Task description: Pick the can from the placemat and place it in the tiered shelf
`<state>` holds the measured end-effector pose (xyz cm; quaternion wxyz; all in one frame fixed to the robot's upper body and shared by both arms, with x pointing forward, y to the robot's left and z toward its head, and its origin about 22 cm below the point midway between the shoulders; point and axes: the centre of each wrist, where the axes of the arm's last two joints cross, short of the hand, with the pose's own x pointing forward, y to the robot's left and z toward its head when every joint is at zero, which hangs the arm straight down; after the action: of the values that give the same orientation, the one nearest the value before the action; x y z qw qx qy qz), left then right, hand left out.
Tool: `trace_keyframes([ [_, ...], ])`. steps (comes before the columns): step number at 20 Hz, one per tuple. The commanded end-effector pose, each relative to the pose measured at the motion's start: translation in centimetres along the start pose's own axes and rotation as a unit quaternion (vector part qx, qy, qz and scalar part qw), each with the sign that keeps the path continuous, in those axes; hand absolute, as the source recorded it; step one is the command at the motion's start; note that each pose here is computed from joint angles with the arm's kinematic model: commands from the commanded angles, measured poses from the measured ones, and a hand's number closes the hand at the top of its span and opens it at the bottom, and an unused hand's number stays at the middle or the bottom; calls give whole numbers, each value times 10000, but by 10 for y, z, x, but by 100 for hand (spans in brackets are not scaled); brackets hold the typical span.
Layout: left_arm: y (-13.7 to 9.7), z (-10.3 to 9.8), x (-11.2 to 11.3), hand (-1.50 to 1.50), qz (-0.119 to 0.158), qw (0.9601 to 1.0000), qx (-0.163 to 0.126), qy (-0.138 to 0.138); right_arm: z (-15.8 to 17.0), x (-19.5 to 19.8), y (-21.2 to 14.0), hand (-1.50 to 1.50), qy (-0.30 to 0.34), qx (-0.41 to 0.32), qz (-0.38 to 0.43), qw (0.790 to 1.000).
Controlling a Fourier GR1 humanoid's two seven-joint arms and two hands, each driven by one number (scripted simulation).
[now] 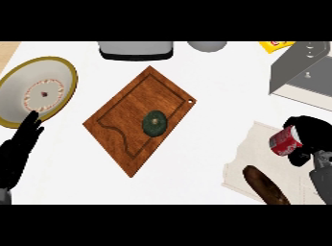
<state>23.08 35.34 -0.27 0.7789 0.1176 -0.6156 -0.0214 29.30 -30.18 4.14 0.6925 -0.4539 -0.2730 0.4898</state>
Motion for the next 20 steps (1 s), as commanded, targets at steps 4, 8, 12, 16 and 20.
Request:
trace_keyframes([
  [4, -8, -13, -5, 0, -2, 10000, -35, -4, -4, 10, 24, 150, -212, 36, 290, 9993],
  [8, -3, 9, 9, 0, 18, 10000, -43, -52, -1, -1, 7, 150, -188, -341, 429, 9983],
  [12, 6, -3, -8, 0, 33, 10000, 36, -2, 11, 7, -8, 150, -419, -873, 303, 9948],
  [16, -13, -7, 10, 0, 104, 9999, -3, -38, 14, -20, -7, 150, -1300, -1419, -112, 9812],
  [20, 9, 0, -2, 0, 18, 10000, 57, 67, 15, -52, -3, 150, -2137, -1953, -574, 9555],
])
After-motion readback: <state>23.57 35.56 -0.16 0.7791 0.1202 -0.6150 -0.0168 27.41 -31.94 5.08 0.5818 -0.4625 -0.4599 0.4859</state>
